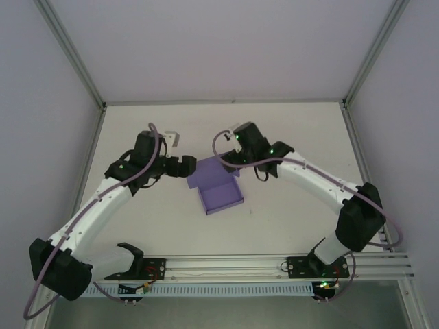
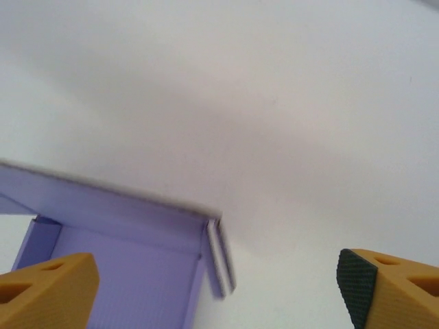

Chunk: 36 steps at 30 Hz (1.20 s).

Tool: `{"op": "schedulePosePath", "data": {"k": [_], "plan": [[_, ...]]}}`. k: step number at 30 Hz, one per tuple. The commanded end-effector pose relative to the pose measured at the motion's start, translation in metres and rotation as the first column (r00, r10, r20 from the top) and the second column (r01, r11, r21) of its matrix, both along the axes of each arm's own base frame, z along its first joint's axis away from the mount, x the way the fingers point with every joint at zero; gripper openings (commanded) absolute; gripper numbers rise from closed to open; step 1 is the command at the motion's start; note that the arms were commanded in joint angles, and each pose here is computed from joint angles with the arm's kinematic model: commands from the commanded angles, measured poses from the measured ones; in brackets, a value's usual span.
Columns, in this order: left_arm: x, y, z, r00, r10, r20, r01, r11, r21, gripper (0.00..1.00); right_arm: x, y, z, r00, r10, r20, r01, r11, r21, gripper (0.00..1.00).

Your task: Assemble paper box

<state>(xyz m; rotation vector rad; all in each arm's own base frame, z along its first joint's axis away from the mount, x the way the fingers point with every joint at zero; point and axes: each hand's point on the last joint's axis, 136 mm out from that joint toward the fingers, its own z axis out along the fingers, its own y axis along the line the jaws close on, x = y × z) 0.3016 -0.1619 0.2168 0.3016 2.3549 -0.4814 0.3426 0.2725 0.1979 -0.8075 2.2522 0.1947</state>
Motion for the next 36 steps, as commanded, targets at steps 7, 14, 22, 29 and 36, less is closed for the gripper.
{"op": "schedulePosePath", "data": {"k": [7,14,22,29,36], "plan": [[-0.007,-0.029,-0.054,0.950,-0.247,-0.193,0.269,0.958,0.099,0.74,-0.008,0.010,-0.042,0.920,0.332,-0.207,-0.357,0.929,-0.095,0.65],[0.005,-0.023,-0.072,0.949,-0.209,-0.235,0.263,0.937,0.229,0.51,0.002,0.003,-0.058,0.916,0.285,-0.283,-0.327,0.938,-0.113,0.38],[0.011,-0.027,-0.078,0.948,-0.201,-0.247,0.264,0.930,0.257,0.16,0.002,0.000,-0.060,0.919,0.251,-0.304,-0.292,0.952,-0.096,0.20],[0.029,-0.023,-0.065,0.976,-0.098,-0.193,0.152,0.945,0.289,0.00,0.004,-0.007,-0.050,0.950,0.182,-0.255,-0.208,0.975,-0.079,0.11],[0.060,-0.047,-0.038,0.995,0.004,-0.096,0.015,0.981,0.194,0.00,0.011,-0.010,-0.030,0.981,-0.003,-0.192,0.017,0.998,0.067,0.02]]}}
